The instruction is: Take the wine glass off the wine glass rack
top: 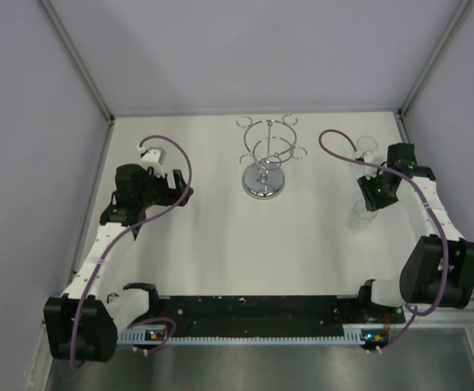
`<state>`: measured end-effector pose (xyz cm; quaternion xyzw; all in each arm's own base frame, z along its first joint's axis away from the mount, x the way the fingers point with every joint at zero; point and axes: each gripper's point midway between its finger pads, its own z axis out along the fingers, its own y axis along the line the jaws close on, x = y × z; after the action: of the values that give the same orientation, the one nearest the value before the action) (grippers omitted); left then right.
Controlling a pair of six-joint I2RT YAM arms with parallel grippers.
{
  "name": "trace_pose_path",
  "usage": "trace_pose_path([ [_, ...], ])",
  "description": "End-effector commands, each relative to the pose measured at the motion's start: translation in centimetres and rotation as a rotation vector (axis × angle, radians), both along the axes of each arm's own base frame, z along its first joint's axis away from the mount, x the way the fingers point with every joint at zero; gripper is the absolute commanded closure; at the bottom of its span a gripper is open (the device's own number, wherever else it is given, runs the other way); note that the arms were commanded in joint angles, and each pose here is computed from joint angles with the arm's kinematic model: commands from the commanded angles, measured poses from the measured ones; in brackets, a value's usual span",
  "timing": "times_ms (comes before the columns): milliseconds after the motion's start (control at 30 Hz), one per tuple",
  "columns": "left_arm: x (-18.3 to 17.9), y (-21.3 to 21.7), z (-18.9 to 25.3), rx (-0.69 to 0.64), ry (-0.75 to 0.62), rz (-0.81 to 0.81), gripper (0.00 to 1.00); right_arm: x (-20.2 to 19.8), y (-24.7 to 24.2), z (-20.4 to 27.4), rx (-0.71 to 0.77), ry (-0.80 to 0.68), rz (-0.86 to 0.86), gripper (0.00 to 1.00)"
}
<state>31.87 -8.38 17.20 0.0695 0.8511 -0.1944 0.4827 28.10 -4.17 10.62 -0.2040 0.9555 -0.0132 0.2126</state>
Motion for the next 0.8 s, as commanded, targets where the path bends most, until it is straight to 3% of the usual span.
trace_pose_path([
  [0,0.1,-0.3,1.6,-0.015,-0.047,-0.008,0.05,2.1,-0.4,2.7,-0.003,-0.105,-0.036,0.57],
  [133,0.0,-0.3,2.0,-0.01,-0.054,-0.014,0.05,1.3,-0.5,4.5,-0.01,-0.126,-0.054,0.34],
  [333,0.6,-0.1,3.5,0.014,-0.099,-0.016,0.05,0.9,0.9,9.6,0.059,-0.203,-0.07,0.25],
  [400,1.0,0.1,4.3,0.025,-0.119,-0.016,0.05,1.2,1.8,11.6,0.11,-0.251,-0.072,0.06],
  [433,1.1,0.1,4.6,0.033,-0.122,-0.017,0.05,1.4,2.3,12.4,0.142,-0.272,-0.07,0.01],
  [600,2.2,0.8,6.8,0.079,-0.171,-0.002,0.04,2.6,5.3,16.4,0.323,-0.368,-0.067,0.01],
  [767,2.9,1.7,8.6,0.159,-0.221,0.002,0.02,4.8,5.1,17.0,0.289,-0.438,-0.229,0.01],
])
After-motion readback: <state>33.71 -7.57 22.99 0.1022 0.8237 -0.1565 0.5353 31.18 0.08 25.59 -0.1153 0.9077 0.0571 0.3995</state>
